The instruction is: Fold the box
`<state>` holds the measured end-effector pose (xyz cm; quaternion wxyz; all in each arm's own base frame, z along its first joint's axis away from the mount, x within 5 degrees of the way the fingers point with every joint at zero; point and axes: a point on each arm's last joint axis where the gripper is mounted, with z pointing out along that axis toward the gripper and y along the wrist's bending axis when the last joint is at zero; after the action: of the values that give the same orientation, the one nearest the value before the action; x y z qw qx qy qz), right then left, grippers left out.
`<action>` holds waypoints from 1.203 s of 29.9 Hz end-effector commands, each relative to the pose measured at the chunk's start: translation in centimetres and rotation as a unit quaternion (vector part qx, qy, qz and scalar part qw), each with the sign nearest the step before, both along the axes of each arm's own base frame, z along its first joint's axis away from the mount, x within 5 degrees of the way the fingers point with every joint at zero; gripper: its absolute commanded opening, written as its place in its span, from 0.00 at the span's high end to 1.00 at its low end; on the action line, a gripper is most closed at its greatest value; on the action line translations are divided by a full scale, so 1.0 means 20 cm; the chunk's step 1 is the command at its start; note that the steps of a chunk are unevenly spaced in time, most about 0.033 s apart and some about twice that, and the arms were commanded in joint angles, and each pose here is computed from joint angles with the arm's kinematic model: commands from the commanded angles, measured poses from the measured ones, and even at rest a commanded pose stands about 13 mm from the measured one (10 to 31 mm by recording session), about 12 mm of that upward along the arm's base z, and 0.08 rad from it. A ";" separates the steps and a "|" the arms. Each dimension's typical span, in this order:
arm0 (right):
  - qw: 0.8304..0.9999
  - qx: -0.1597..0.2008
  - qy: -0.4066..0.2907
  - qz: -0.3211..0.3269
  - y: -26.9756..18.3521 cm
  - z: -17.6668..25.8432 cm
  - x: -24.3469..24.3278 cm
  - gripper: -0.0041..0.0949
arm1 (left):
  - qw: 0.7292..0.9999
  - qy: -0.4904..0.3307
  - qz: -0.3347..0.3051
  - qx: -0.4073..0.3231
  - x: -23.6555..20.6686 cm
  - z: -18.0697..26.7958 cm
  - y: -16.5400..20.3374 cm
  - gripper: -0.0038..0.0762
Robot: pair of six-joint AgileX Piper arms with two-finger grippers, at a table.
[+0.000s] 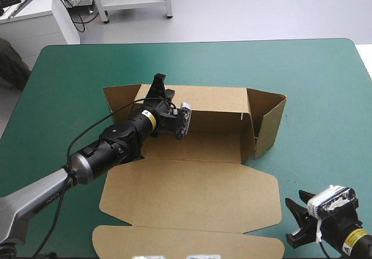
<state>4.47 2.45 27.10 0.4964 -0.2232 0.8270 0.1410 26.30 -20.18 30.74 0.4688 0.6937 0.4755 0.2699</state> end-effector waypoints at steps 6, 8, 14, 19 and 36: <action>0.996 0.083 -0.020 -0.036 0.00 0.14 0.01 0.46 | 0.999 -0.017 0.029 -0.004 -0.01 0.05 0.04 0.96; 0.995 0.085 -0.025 -0.046 -0.01 0.18 0.02 0.46 | 0.999 -0.018 0.029 -0.004 -0.01 0.05 0.04 0.96; 0.995 0.041 -0.006 -0.096 -0.02 0.35 0.09 0.46 | 0.999 -0.018 0.030 -0.004 -0.01 0.05 0.04 0.96; 0.992 -0.005 -0.013 -0.125 0.02 0.50 0.21 0.46 | 0.999 -0.018 0.030 -0.004 -0.01 0.05 0.04 0.96; 0.980 -0.007 -0.050 -0.192 0.17 1.05 0.60 0.52 | 0.998 -0.004 0.070 0.000 0.00 0.04 0.07 0.96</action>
<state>15.06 5.99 45.76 0.5210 -0.0806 0.8488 0.0413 26.31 -20.02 30.61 0.4657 0.6876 0.4821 0.2792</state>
